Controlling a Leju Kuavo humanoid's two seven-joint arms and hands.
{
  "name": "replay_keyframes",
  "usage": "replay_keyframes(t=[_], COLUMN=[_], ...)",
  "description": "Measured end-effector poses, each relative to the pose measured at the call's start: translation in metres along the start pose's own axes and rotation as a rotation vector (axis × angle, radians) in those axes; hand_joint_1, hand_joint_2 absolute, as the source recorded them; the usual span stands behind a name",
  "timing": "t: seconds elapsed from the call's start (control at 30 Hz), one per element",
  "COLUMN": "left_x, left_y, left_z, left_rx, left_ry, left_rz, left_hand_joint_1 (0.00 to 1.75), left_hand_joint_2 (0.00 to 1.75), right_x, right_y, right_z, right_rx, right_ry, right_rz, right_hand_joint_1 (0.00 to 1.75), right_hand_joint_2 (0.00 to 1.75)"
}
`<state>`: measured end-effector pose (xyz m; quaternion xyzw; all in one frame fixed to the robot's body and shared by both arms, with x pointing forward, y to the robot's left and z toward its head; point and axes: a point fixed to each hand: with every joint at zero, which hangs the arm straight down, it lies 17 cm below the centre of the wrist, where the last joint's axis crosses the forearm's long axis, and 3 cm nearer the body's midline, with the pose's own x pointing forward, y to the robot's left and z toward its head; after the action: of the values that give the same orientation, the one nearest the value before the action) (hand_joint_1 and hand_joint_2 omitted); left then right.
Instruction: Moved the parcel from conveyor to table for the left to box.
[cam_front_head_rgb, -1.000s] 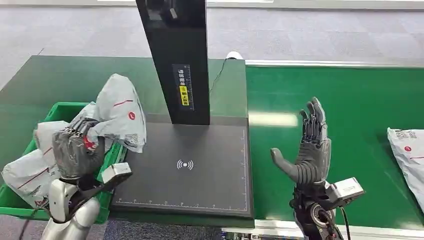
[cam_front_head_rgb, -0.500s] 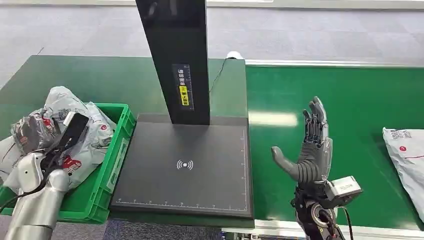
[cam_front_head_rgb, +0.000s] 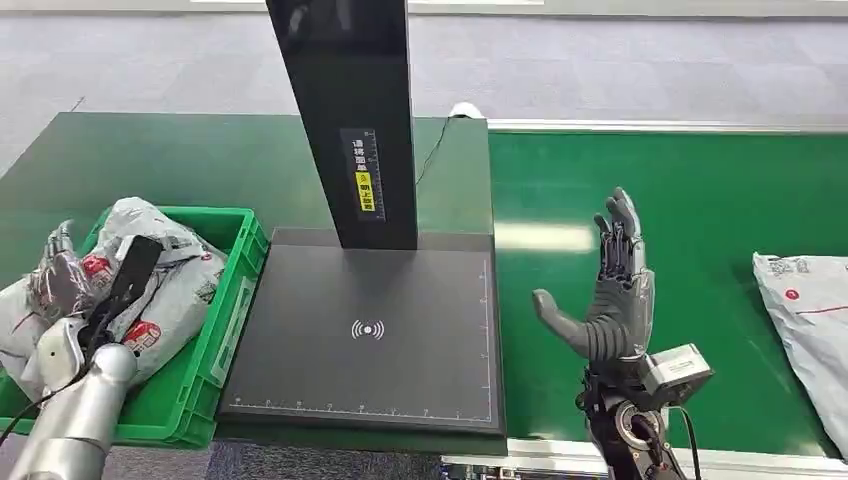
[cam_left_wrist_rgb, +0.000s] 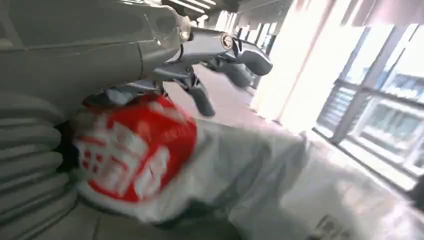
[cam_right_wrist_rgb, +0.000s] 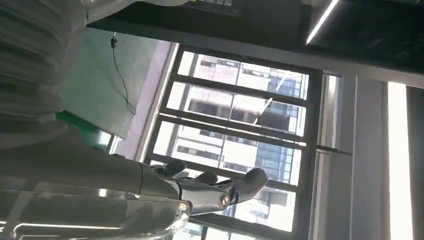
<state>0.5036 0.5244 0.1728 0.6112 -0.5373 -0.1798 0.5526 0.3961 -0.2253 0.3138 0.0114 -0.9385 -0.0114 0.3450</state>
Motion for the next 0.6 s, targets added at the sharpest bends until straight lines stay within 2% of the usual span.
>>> replay_keyframes(t=[0.13, 0.23, 0.3, 0.4, 0.53, 0.6], left_x=[0.031, 0.074, 0.099, 0.116, 0.147, 0.154], left_y=[0.027, 0.066, 0.080, 0.090, 0.127, 0.138], left_z=[0.018, 0.047, 0.071, 0.092, 0.129, 0.139], left_rx=[0.118, 0.268, 0.308, 0.333, 0.461, 0.493], left_ry=[-0.108, -0.257, -0.352, -0.388, -0.549, -0.560], left_rz=[0.180, 0.328, 0.358, 0.400, 0.507, 0.541], left_hand_joint_1=[0.00, 0.00, 0.00, 0.00, 0.00, 0.00], left_hand_joint_2=[0.00, 0.00, 0.00, 0.00, 0.00, 0.00], right_x=[-0.005, -0.020, -0.028, -0.035, -0.044, -0.048], right_y=[0.000, 0.005, 0.009, 0.011, 0.012, 0.013], right_z=[0.002, 0.007, 0.012, 0.016, 0.021, 0.024], right_rx=[0.000, 0.030, 0.048, 0.057, 0.066, 0.073], right_ry=[0.020, 0.080, 0.109, 0.127, 0.161, 0.177], right_rz=[0.001, -0.008, -0.010, -0.008, -0.036, -0.045], right_hand_joint_1=[0.00, 0.00, 0.00, 0.00, 0.00, 0.00], right_hand_joint_2=[1.75, 1.75, 1.75, 1.75, 1.75, 1.75])
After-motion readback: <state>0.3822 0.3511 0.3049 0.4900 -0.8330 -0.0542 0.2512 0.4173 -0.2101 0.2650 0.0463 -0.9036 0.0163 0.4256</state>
